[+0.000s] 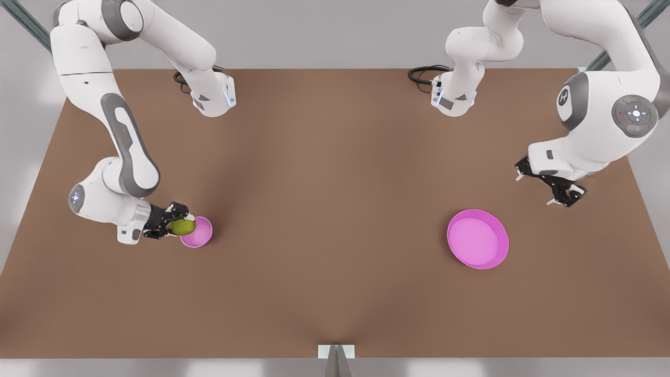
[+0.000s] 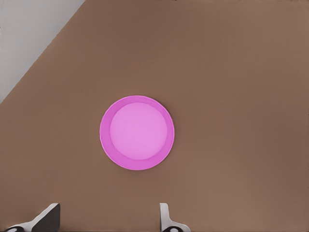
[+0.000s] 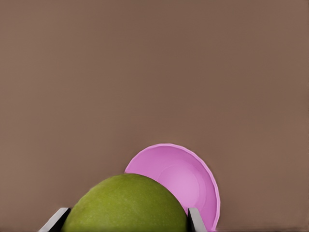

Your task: Use the left arm to pick up the apple from the plate, transfer it to the gripper of the right arm, and then use the right arm to place it into the bowl

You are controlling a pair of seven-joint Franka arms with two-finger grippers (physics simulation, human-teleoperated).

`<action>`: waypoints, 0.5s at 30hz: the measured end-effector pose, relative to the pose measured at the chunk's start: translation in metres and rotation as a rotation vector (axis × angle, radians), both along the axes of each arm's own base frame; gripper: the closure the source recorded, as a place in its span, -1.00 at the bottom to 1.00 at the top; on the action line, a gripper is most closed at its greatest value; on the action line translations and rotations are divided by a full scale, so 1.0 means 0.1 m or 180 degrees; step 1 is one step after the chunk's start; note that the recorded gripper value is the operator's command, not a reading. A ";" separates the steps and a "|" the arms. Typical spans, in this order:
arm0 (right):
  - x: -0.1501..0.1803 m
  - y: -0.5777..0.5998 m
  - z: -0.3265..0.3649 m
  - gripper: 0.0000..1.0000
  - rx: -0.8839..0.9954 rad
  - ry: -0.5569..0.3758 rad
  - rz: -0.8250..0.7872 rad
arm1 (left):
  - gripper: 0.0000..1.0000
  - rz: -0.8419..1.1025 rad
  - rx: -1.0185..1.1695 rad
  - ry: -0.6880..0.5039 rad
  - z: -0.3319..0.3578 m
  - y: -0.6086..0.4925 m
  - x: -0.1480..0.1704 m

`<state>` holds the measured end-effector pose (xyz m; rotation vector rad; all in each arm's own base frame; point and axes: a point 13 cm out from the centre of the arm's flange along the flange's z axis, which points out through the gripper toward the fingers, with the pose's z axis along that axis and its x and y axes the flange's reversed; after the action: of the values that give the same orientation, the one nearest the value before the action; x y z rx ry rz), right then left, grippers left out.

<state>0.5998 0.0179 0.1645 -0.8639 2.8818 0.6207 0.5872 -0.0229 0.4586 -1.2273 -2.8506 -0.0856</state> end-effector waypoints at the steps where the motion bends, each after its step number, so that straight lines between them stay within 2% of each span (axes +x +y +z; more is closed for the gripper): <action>1: 0.00 -0.01 -0.05 -0.50 -0.0027 0.0024 -0.0027 | -1.00 0.0113 0.0005 0.0004 0.00 -0.04 -0.01; 7: -0.05 0.01 -0.31 -0.52 -0.0101 0.0198 -0.0215 | -1.00 0.0799 0.0029 0.0010 -0.02 -0.01 -0.05; 8: -0.07 0.01 -0.34 -0.68 -0.0113 0.0224 -0.0243 | -1.00 0.0899 0.0031 0.0006 -0.01 0.00 -0.05; 9: -0.08 0.01 -0.36 -1.00 -0.0127 0.0245 -0.0273 | -1.00 0.0990 0.0035 0.0001 -0.01 0.01 -0.05; 15: -0.09 -0.02 -0.38 -1.00 -0.0219 0.0322 -0.0428 | -1.00 0.1410 0.0049 -0.0023 -0.01 -0.01 -0.05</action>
<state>0.5910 0.0159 0.1265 -0.6568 3.0368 0.5710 0.5818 -0.0236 0.4579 -0.5682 -3.0399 -0.0968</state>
